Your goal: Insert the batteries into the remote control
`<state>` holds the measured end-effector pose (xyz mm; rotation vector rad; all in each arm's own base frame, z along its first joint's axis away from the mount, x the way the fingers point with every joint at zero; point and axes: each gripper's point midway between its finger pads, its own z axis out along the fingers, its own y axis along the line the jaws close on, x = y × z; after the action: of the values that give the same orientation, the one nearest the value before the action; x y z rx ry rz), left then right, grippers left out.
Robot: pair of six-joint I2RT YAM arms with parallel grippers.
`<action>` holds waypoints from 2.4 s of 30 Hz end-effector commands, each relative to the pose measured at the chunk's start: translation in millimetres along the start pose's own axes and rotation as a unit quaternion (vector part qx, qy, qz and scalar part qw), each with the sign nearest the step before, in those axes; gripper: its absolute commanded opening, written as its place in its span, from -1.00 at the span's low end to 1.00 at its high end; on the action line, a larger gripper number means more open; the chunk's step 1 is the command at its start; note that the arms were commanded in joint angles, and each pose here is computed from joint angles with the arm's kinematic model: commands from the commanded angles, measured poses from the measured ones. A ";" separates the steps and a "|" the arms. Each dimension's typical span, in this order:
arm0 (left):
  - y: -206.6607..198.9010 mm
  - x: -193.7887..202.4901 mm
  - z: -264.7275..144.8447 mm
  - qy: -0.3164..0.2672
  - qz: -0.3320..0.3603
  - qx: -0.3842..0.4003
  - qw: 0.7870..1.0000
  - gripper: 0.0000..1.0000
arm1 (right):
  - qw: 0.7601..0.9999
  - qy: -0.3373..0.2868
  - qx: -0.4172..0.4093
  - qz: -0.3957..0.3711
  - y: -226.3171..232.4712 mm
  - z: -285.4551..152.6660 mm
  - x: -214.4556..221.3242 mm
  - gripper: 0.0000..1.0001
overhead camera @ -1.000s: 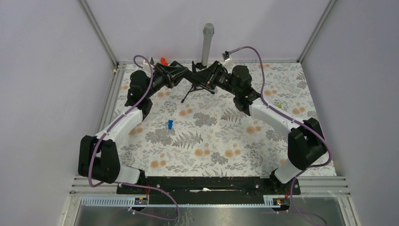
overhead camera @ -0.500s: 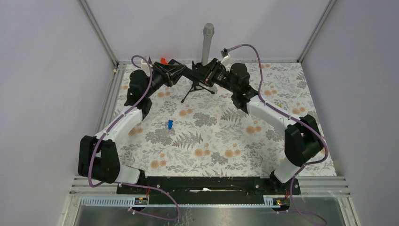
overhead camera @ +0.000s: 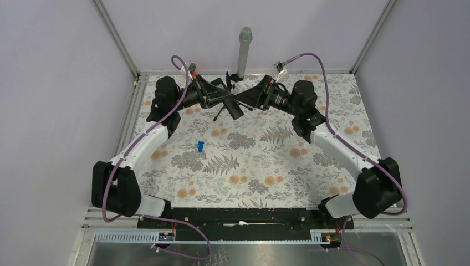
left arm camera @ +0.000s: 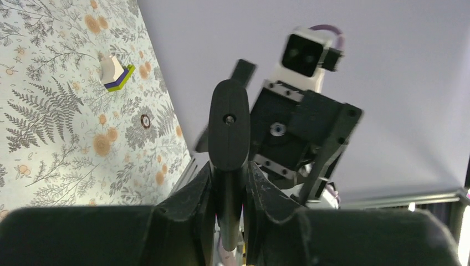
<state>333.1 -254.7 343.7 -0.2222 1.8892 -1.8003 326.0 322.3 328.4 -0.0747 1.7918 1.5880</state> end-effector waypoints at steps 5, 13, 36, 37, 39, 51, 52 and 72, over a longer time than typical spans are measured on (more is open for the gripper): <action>-49.8 23.6 -15.2 0.071 0.160 0.098 0.980 -1.00 | 0.982 0.100 -0.102 -0.127 47.4 -29.2 30.9 0.93; -75.9 46.1 -28.1 0.106 0.220 0.161 0.956 -1.00 | 0.961 0.172 -0.166 -0.137 65.0 -29.9 43.7 0.57; -3.6 6.3 -23.4 0.014 0.266 -0.063 0.962 0.98 | 0.987 0.074 0.051 -0.136 -12.1 -13.3 23.3 -1.00; 8.9 -1.5 -29.4 0.000 0.266 -0.097 0.959 0.98 | 0.982 0.080 0.105 -0.135 -34.5 -21.9 27.8 -1.00; 34.2 -20.8 -45.8 -0.039 0.258 -0.169 0.950 0.98 | 0.962 0.085 0.214 -0.145 -78.6 -42.9 32.6 -1.00; 52.8 -56.9 -112.9 -0.150 0.296 -0.320 0.887 0.98 | 0.718 0.164 0.650 -0.187 -263.1 -189.8 67.8 -1.00; 51.6 -56.7 -114.9 -0.151 0.297 -0.322 0.886 0.98 | 0.705 0.170 0.662 -0.189 -268.8 -194.0 68.7 -1.00; 29.2 -46.1 -148.9 -0.118 0.329 -0.382 0.856 0.98 | 0.775 0.167 0.591 -0.152 -232.6 -156.6 64.0 0.59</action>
<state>311.5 -111.0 290.4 -0.1144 2.1179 -0.5931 303.4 130.0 23.5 -0.1136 2.7359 -0.2324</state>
